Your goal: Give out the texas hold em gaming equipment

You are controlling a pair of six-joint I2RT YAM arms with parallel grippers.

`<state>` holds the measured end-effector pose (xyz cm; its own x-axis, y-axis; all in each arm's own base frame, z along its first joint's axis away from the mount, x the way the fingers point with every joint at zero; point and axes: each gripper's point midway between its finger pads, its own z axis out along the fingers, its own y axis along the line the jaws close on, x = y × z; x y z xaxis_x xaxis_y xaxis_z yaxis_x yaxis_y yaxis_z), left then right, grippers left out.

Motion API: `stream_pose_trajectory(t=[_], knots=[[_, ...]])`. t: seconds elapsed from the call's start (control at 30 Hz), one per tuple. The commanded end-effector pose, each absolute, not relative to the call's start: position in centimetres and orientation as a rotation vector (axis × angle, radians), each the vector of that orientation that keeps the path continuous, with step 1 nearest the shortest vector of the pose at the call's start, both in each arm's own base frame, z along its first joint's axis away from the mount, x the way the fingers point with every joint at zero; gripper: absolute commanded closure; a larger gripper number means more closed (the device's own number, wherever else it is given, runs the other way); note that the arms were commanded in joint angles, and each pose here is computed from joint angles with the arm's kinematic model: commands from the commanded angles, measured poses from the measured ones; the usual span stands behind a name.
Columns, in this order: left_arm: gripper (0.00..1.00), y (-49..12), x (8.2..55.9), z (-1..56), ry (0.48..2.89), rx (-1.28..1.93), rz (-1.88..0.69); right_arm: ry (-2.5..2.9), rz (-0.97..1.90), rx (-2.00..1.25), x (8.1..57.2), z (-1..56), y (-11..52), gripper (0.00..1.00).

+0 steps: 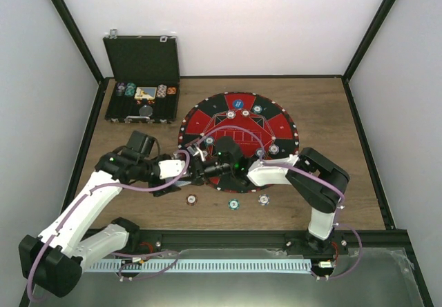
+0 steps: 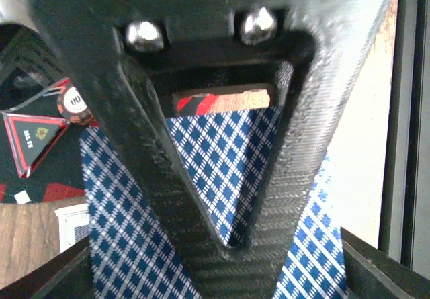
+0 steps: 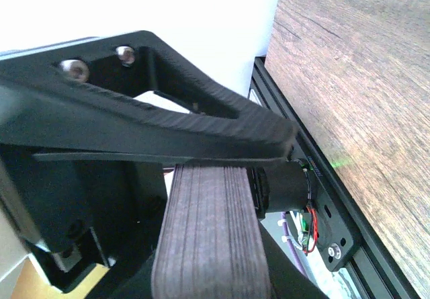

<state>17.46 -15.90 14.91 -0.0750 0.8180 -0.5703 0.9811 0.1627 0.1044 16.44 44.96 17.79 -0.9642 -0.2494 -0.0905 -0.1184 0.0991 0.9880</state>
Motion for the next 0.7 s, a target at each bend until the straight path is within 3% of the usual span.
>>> stream_pose_trajectory(t=[0.0,0.23,0.67], knots=[[0.24,-16.5,16.9,17.0,1.854,1.719,-0.450,-2.228,-2.043,0.438,16.0,18.5,45.1,0.91],[0.13,-16.4,15.9,16.7,1.858,1.755,-0.492,-2.219,-2.058,0.435,15.7,18.6,44.7,0.91],[0.18,-16.5,16.2,15.9,1.870,1.768,-0.496,-2.207,-2.068,0.454,15.8,19.2,45.0,0.91]])
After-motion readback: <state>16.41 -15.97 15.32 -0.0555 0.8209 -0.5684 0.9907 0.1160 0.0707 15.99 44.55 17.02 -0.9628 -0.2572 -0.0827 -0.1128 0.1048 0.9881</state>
